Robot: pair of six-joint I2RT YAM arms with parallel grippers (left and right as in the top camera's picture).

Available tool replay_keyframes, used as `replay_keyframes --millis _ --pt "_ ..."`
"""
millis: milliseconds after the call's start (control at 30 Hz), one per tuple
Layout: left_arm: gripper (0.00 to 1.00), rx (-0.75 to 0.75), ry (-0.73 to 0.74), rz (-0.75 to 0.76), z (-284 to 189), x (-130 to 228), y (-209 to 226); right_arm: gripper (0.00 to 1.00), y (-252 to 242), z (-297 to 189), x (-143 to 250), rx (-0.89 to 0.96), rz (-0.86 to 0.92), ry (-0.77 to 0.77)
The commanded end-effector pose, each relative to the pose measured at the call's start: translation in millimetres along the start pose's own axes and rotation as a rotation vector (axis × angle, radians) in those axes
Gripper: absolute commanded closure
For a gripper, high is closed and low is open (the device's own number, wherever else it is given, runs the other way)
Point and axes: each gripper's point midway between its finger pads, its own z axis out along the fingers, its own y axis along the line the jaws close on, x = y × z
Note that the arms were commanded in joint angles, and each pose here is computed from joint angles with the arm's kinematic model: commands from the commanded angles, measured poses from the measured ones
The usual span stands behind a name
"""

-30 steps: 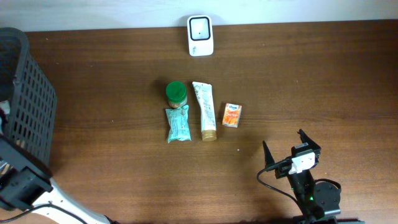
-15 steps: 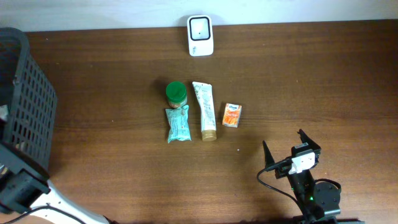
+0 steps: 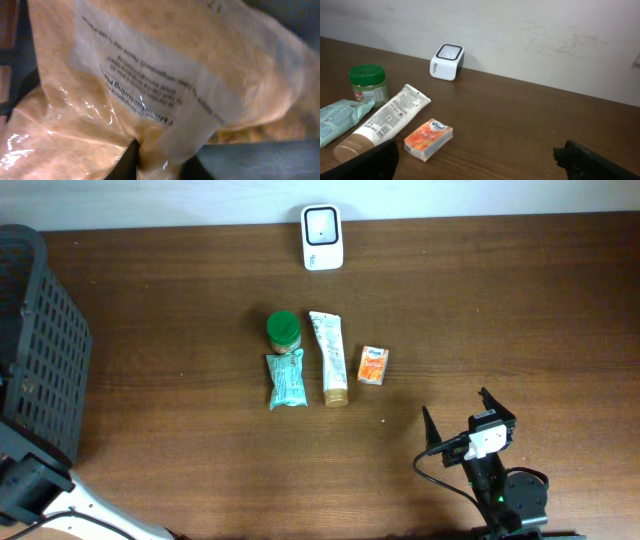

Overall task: Scan the item barcode
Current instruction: 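Reach the left gripper into the basket and grasp the beige bag, then lift the beige bag out and lay it left of the green packet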

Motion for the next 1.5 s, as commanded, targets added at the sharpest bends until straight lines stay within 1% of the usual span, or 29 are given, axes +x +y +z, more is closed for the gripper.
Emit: replay_keyframes --millis 0,133,233,300,367,467,600,667,767,933,1033,1100,1167,1200,1233,1267,1367,1467 --pt "1.0 0.074 0.184 0.011 64 50 -22 0.02 1 0 3 -0.003 0.012 0.003" --pt "1.0 0.071 0.176 0.001 54 44 -20 0.02 1 0 3 -0.003 0.012 0.003" --pt "1.0 0.055 0.138 -0.015 29 27 -16 0.02 1 0 3 -0.003 0.012 0.003" --pt "1.0 0.037 0.089 -0.027 6 12 -11 0.02 1 0 3 -0.003 0.012 0.003" --pt "1.0 0.011 0.008 -0.043 -27 -7 -3 0.02 1 0 3 -0.003 0.012 0.003" --pt "1.0 -0.021 -0.096 -0.056 -69 -24 6 0.02 1 0 3 -0.003 0.012 0.003" --pt "1.0 -0.056 -0.202 -0.075 -115 -34 18 0.02 1 0 3 -0.003 0.012 0.003" --pt "1.0 -0.054 -0.231 -0.079 -126 -36 19 0.02 1 0 3 -0.003 0.012 0.003" --pt "1.0 -0.078 -0.317 -0.093 -157 -44 26 0.02 1 0 3 -0.003 0.012 0.003" --pt "1.0 -0.115 -0.578 -0.093 -247 -72 26 0.02 1 0 3 -0.003 0.012 0.003" --pt "1.0 -0.121 -0.749 -0.156 -306 -82 24 0.02 1 0 3 -0.003 0.012 0.003" --pt "1.0 -0.123 -0.887 -0.169 -356 -85 16 0.02 1 0 3 -0.003 0.012 0.003" --pt "1.0 -0.123 -0.989 -0.157 -395 -84 6 0.02 1 0 3 -0.003 0.012 0.003" --pt "1.0 -0.119 -1.039 -0.149 -415 -81 0 0.02 1 0 3 -0.003 0.012 0.003" --pt "1.0 -0.102 -1.116 -0.134 -447 -73 -14 0.02 1 0 3 -0.003 0.012 0.003" --pt "1.0 -0.089 -1.141 -0.132 -458 -69 -20 0.02 1 0 3 -0.003 0.012 0.003" --pt "1.0 0.041 -1.228 -0.059 -497 -52 -62 0.02 1 0 3 -0.003 0.012 0.003" --pt "1.0 0.242 -1.233 -0.005 -518 -27 -114 0.02 1 0 3 -0.003 0.012 0.003"
